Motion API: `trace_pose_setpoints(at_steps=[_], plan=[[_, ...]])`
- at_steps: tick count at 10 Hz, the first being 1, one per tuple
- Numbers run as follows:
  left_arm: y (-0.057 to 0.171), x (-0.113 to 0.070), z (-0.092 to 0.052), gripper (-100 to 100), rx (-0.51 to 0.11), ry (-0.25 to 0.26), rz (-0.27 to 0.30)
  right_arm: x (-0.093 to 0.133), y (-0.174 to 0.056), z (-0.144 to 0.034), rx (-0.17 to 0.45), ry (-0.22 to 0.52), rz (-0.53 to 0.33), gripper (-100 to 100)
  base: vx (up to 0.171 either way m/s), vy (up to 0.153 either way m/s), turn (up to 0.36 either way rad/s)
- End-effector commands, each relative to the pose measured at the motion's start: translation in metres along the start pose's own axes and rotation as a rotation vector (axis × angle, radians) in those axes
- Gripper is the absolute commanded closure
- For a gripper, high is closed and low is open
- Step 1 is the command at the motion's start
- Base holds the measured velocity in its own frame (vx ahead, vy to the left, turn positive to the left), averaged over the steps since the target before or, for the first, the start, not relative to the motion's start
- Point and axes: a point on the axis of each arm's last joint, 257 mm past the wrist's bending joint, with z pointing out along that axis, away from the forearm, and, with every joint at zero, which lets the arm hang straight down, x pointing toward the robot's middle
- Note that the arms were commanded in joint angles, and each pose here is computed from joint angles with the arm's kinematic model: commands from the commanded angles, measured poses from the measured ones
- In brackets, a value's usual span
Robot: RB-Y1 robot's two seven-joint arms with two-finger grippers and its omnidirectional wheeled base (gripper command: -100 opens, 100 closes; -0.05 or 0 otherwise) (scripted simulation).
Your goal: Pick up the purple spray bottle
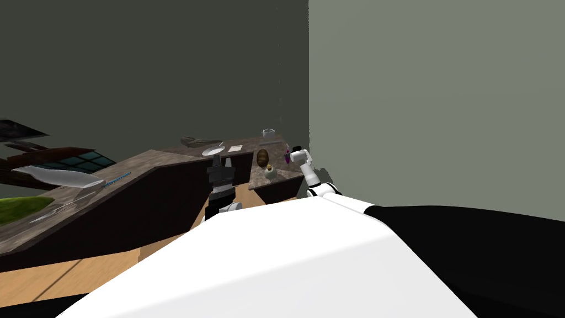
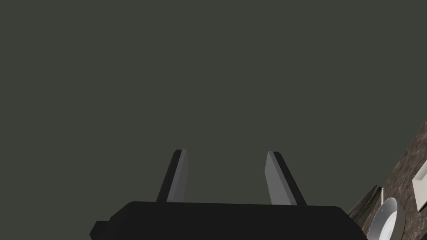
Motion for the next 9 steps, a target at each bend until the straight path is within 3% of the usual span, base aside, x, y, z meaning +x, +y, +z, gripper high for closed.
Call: trace_pose_setpoints(at_steps=[1,3,4,5,6,9], plan=[[0.0,0.0,0.0,0,0.0,0.0,0.0,-0.006,0.016,0.002,-0.005,-0.004,0.001,-100,-0.036,0.09,0.063],[0.0,0.0,0.0,0,0.0,0.0,0.0,-0.013,0.062,0.009,-0.036,-0.014,0.01,-100,-0.036,0.09,0.159],[0.0,0.0,0.0,0,0.0,0.0,0.0,-0.012,0.063,0.009,-0.031,-0.014,0.015,-100,-0.032,0.077,0.037],[0.0,0.0,0.0,0,0.0,0.0,0.0,-0.015,0.088,0.011,-0.052,-0.016,0.019,-100,-0.031,0.078,0.094],[0.0,0.0,0.0,0,0.0,0.0,0.0,-0.014,0.087,0.011,-0.044,-0.016,0.025,-100,-0.023,0.062,0.061],[0.0,0.0,0.0,0,0.0,0.0,0.0,-0.018,0.159,0.01,-0.095,-0.01,0.059,-100,-0.032,0.097,0.166]])
